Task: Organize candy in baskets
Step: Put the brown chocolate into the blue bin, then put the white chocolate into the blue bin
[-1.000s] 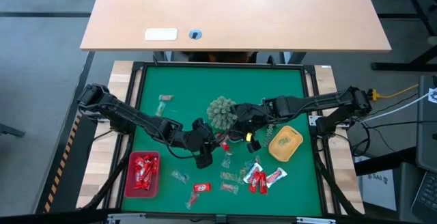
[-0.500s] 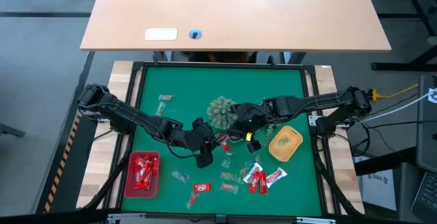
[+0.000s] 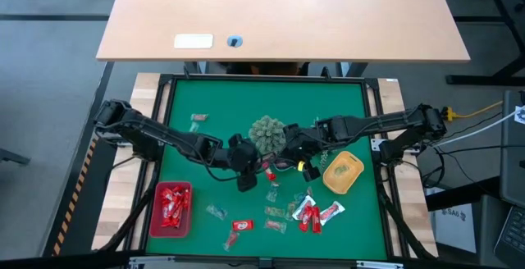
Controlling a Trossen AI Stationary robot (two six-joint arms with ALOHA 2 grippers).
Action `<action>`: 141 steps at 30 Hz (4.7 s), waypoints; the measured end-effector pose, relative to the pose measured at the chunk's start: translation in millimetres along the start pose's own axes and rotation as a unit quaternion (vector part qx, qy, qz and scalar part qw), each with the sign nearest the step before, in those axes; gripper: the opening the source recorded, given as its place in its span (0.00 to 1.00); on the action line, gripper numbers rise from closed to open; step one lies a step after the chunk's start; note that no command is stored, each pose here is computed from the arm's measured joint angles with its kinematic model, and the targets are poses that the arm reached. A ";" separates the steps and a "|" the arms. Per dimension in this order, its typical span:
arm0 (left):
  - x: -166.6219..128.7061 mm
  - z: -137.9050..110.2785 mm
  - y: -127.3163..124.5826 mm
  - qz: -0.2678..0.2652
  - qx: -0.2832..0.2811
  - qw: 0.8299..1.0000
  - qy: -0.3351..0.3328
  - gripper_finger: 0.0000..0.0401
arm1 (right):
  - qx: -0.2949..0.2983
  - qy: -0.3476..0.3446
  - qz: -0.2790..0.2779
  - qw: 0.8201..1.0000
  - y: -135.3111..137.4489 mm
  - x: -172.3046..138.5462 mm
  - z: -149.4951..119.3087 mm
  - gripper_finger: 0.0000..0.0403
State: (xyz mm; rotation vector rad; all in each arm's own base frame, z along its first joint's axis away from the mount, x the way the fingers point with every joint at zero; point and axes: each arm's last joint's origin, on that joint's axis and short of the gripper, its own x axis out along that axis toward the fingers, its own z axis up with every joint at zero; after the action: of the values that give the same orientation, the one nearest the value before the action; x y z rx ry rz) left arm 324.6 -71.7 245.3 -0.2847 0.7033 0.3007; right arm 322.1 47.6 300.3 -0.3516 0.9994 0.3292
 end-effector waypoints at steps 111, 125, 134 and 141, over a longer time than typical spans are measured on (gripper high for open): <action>82.2 28.2 20.4 -0.032 0.023 0.988 -0.149 0.21 | 0.190 0.005 0.118 0.975 118.4 -31.8 -62.8 0.26; 88.3 31.7 32.2 -0.027 0.016 0.989 -0.147 0.47 | 0.189 0.083 0.176 0.962 128.3 1.5 -60.1 0.56; 88.2 31.0 31.1 -0.029 0.017 0.989 -0.145 0.49 | 0.148 0.151 0.177 0.961 155.5 24.2 -65.0 0.55; 87.9 30.6 30.2 -0.030 0.017 0.989 -0.145 0.48 | 0.117 0.185 0.153 0.964 174.6 42.8 -69.3 0.55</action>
State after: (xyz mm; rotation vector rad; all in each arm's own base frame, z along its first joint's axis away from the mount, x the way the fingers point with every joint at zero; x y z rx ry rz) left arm 395.2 -17.9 204.1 -0.2228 0.4121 0.2660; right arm 217.2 178.6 205.6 -0.0403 1.4512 0.4278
